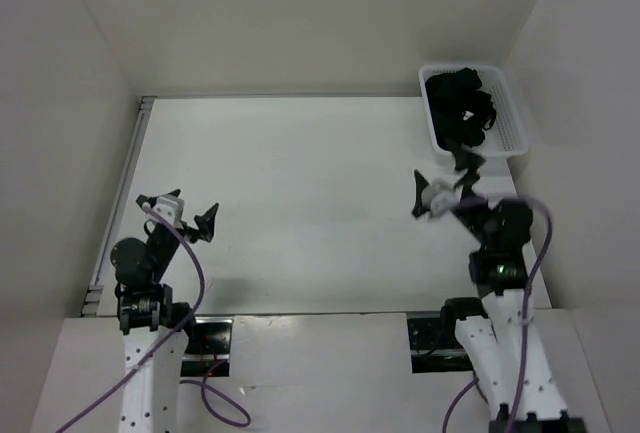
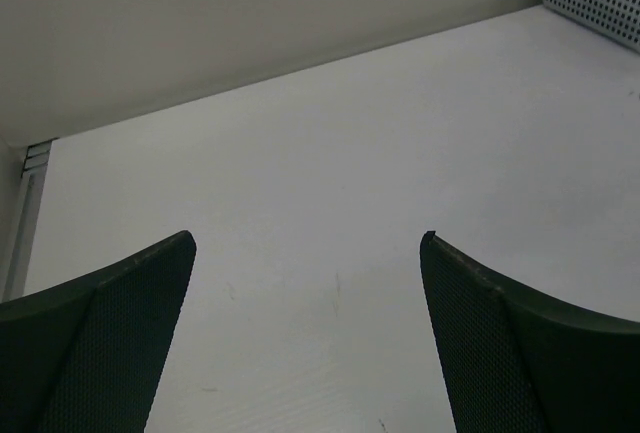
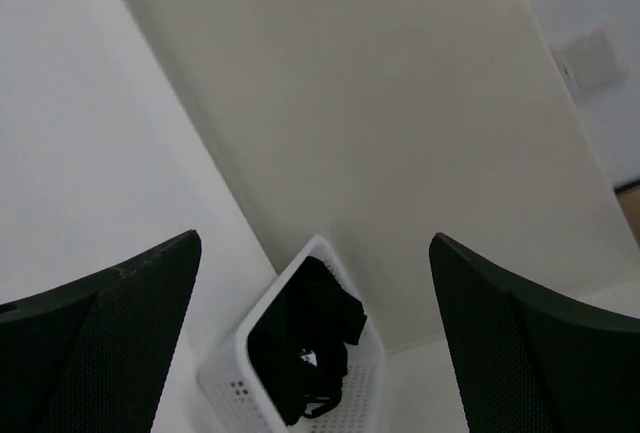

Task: Fold and stack the shorts
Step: Grab the shorts from the pile

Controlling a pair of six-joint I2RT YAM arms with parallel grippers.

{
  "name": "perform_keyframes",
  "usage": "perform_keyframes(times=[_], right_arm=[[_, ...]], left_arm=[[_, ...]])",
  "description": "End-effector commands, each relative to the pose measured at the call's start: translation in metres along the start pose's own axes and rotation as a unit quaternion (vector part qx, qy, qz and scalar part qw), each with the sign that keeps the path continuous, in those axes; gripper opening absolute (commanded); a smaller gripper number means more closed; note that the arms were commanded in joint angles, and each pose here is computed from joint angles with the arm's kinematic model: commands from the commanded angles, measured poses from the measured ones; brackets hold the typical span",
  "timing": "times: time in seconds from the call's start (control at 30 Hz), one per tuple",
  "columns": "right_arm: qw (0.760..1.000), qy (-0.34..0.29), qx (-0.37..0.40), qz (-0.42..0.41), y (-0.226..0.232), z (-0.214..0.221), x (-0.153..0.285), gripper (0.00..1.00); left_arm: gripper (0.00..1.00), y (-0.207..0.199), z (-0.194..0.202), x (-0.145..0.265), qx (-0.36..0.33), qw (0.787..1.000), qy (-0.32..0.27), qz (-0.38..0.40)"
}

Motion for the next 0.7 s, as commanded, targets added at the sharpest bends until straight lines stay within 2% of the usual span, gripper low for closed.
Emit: perform_keyframes(times=[0.0,0.03,0.07,0.1,0.13,0.17,0.2,0.27,0.3,0.4,0.43,0.5,0.67], right_arm=[[0.966,0.06,-0.233,0.091,-0.081,-0.011,-0.065,0.99],[0.943,0.093,-0.268,0.176,-0.13,-0.023,-0.08,0.99],[0.901,0.206,-0.354,0.142,-0.101,0.029,-0.119,0.99],[0.889,0.219,-0.366,0.168,-0.123,0.026,-0.138,0.99],[0.869,0.259,-0.383,0.176,-0.12,0.043,-0.15,0.99],[0.822,0.349,-0.417,0.171,-0.09,0.085,-0.168,0.99],[0.803,0.372,-0.431,0.179,-0.09,0.099,-0.173,0.99],[0.766,0.391,-0.46,0.221,-0.108,0.123,-0.184,0.99],[0.73,0.404,-0.495,0.243,-0.105,0.143,-0.195,0.99],[0.664,0.418,-0.537,0.312,-0.108,0.188,-0.195,0.98],[0.653,0.423,-0.538,0.326,-0.108,0.198,-0.193,0.95],[0.612,0.446,-0.544,0.361,-0.107,0.229,-0.186,0.93],[0.574,0.464,-0.519,0.431,-0.121,0.28,-0.169,0.91]], left_arm=[[1.0,0.017,-0.054,-0.03,0.005,0.999,0.005,0.04],[1.0,0.018,-0.06,-0.042,0.023,0.997,0.031,0.071],[1.0,0.018,-0.034,-0.065,0.084,0.982,0.132,0.107],[1.0,0.026,-0.063,-0.083,0.086,0.98,0.131,0.123],[1.0,0.022,-0.062,-0.096,0.1,0.972,0.157,0.144],[1.0,0.023,-0.049,-0.109,0.112,0.965,0.194,0.139],[1.0,0.023,-0.05,-0.116,0.107,0.965,0.199,0.13],[1.0,0.013,-0.056,-0.131,0.091,0.965,0.211,0.123],[1.0,0.009,-0.047,-0.142,0.093,0.959,0.235,0.124],[1.0,0.002,-0.037,-0.162,0.094,0.95,0.266,0.134],[1.0,-0.003,-0.032,-0.164,0.095,0.946,0.274,0.142],[1.0,-0.005,-0.028,-0.174,0.101,0.943,0.275,0.156],[1.0,-0.01,-0.005,-0.191,0.117,0.93,0.297,0.182]])
Point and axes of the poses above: each gripper's point midway between its finger pads, its own x axis back along the fingers, its own y axis along the line the jaws close on, z = x × y, the point moved 9 cm from there along x, back along the fingers, and after that the axes turned 5 degrees about -x, right-handed, at the moved point
